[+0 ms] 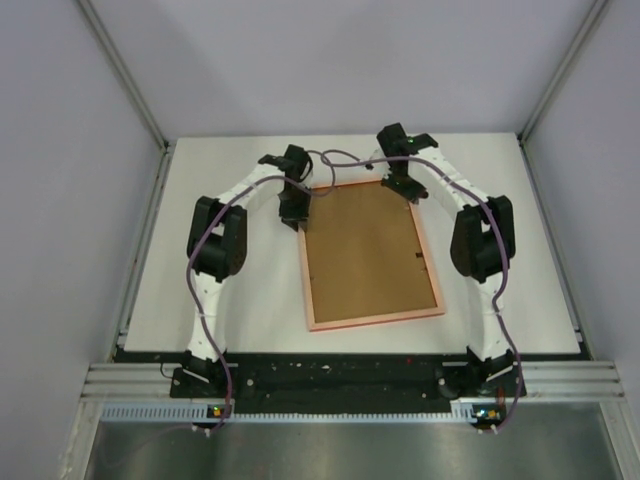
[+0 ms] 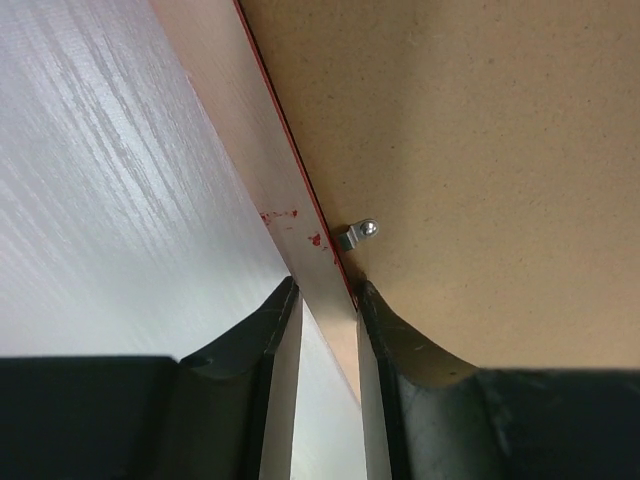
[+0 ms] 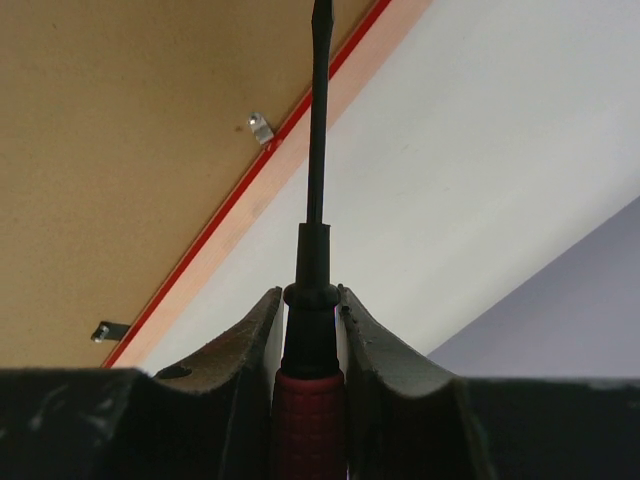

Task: Take the photo out of the frame
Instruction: Release the photo frame item from the photo frame.

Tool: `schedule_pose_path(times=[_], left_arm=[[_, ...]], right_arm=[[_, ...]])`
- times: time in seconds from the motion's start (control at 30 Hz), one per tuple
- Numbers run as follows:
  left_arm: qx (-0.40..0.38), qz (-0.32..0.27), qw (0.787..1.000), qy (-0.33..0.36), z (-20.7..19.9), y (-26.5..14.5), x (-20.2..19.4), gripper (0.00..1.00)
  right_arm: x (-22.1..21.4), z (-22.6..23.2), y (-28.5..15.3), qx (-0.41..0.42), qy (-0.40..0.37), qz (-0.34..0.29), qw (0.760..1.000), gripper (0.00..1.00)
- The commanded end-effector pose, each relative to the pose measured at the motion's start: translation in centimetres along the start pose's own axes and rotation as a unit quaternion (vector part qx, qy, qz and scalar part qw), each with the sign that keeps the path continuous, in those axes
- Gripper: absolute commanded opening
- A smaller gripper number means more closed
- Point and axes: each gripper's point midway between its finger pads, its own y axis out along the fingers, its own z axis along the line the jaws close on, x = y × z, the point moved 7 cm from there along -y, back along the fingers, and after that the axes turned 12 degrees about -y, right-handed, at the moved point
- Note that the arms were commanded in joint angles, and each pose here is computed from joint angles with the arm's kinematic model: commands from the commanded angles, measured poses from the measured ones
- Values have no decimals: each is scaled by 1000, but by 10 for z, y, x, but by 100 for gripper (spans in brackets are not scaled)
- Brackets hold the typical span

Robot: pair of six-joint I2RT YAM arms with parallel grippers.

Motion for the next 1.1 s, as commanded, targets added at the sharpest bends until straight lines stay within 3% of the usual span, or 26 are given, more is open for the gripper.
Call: schedule_pose_path(times=[0.0, 0.23, 0.47, 0.8, 1.07], left_arm=[[21, 4, 1000, 19, 2, 6, 0, 13], [6, -11, 999, 35, -3, 2, 3, 12], [10, -32, 997, 76, -9, 0, 4, 10], [5, -37, 995, 96, -13, 5, -2, 0], [-9, -33, 994, 107, -18, 7, -7, 0]], right_arm=[[23, -18, -31, -3, 32, -96, 995, 0], [62, -11, -14, 62, 26, -152, 986, 0], [85, 12, 7, 89, -3, -143, 986, 0], [103, 28, 21, 113, -3, -150, 982, 0], [112, 35, 34, 136, 10, -158, 978, 0]])
